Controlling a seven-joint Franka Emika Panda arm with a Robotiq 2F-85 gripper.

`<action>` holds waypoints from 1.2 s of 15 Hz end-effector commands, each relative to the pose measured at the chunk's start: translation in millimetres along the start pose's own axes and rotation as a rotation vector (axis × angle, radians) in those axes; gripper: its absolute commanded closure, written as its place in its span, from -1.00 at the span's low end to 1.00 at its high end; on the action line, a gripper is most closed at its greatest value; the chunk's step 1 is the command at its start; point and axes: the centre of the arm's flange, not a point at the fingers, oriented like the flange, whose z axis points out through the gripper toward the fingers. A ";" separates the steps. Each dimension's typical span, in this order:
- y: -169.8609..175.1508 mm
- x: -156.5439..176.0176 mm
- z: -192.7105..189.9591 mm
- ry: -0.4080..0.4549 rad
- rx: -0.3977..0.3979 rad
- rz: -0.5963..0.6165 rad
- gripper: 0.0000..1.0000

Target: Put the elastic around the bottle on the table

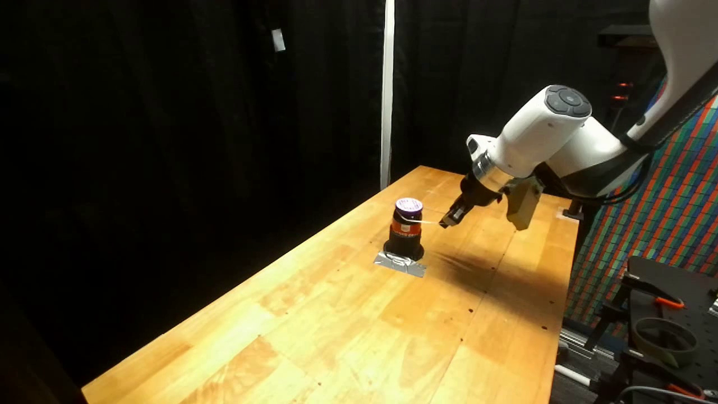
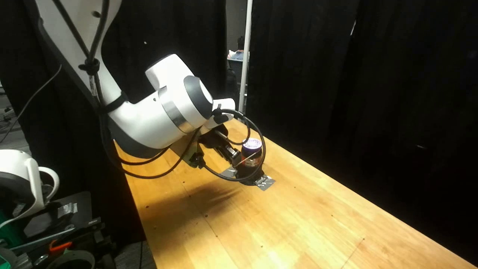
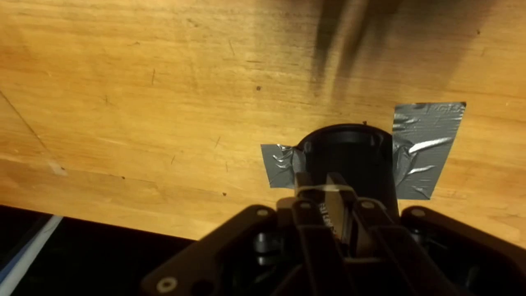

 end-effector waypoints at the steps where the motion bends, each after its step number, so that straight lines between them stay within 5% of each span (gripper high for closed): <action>1: -13.2 -55.1 6.2 0.058 0.009 0.027 0.66; 8: -31.1 -69.1 4.1 0.146 -0.038 -0.040 0.68; 13: -48.5 -97.4 13.9 0.241 -0.184 -0.112 0.67; 18: -59.9 -128.3 29.8 0.430 -0.280 -0.174 0.64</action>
